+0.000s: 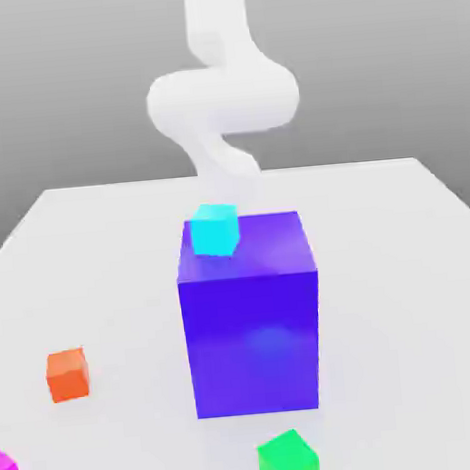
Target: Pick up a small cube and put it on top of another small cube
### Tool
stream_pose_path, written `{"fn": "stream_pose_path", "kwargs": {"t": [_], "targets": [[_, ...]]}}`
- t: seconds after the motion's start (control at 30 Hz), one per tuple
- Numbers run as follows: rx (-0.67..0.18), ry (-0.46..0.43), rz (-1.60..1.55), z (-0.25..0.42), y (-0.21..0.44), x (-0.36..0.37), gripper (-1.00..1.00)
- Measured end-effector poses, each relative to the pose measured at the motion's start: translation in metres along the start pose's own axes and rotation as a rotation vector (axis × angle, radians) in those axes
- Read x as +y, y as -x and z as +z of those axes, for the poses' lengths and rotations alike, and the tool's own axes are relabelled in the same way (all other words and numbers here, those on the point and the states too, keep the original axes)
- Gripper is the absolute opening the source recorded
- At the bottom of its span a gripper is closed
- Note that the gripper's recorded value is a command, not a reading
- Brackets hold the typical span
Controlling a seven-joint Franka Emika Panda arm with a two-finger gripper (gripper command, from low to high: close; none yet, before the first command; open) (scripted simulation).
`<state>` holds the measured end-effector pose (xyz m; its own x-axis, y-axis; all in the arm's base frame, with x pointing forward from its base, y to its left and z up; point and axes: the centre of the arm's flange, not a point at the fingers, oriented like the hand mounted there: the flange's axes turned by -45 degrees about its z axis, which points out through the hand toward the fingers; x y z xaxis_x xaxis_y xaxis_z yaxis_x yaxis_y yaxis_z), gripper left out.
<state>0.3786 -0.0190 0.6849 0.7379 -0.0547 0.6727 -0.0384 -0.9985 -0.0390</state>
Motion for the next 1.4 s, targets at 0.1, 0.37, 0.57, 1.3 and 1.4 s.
{"fn": "stream_pose_path", "kwargs": {"t": [0.1,0.37,0.57,1.3,1.4], "targets": [[-0.074,0.003,0.053,0.051,-0.004,0.026,0.00],[-0.257,0.034,0.197,0.180,0.015,0.099,0.00],[-0.387,0.080,0.312,0.267,0.057,0.163,0.00],[-0.703,0.257,0.557,0.467,0.289,0.310,-1.00],[-0.704,0.257,0.558,0.471,0.293,0.310,-1.00]]}}
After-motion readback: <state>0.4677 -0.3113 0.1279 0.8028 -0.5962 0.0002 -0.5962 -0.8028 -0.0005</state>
